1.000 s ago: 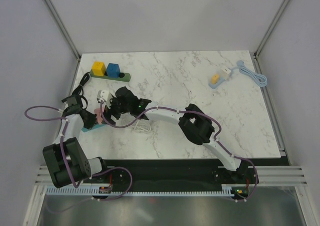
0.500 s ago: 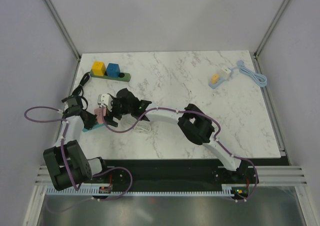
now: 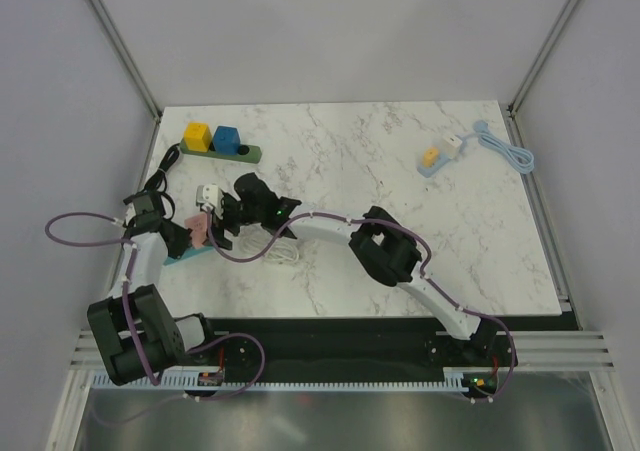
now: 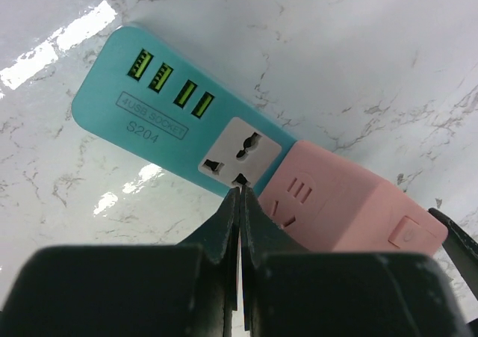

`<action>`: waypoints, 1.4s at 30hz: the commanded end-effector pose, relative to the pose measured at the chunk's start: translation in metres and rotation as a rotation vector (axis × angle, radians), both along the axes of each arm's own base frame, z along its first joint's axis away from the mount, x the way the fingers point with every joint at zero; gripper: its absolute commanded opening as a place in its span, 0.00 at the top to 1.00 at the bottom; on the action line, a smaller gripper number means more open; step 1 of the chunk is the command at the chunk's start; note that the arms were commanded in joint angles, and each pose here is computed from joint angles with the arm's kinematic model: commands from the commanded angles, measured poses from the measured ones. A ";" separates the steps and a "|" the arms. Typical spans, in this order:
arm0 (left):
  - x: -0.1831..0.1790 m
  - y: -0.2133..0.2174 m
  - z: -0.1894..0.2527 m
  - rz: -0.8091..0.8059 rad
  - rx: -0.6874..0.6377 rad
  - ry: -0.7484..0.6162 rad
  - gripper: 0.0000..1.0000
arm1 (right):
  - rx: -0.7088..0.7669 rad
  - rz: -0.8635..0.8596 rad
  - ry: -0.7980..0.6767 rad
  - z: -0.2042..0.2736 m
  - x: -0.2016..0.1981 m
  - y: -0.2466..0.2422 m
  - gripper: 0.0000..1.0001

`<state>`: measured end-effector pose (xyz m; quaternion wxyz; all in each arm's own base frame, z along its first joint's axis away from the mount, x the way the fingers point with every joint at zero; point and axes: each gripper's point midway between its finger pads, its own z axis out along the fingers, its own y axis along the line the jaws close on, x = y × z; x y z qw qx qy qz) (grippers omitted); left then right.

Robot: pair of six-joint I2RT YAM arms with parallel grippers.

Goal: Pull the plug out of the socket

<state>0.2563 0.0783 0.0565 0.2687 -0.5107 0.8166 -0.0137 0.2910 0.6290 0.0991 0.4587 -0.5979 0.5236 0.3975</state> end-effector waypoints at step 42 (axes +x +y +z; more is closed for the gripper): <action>-0.006 0.010 -0.022 0.086 -0.067 0.073 0.98 | 0.064 -0.075 0.020 0.031 -0.010 -0.006 0.61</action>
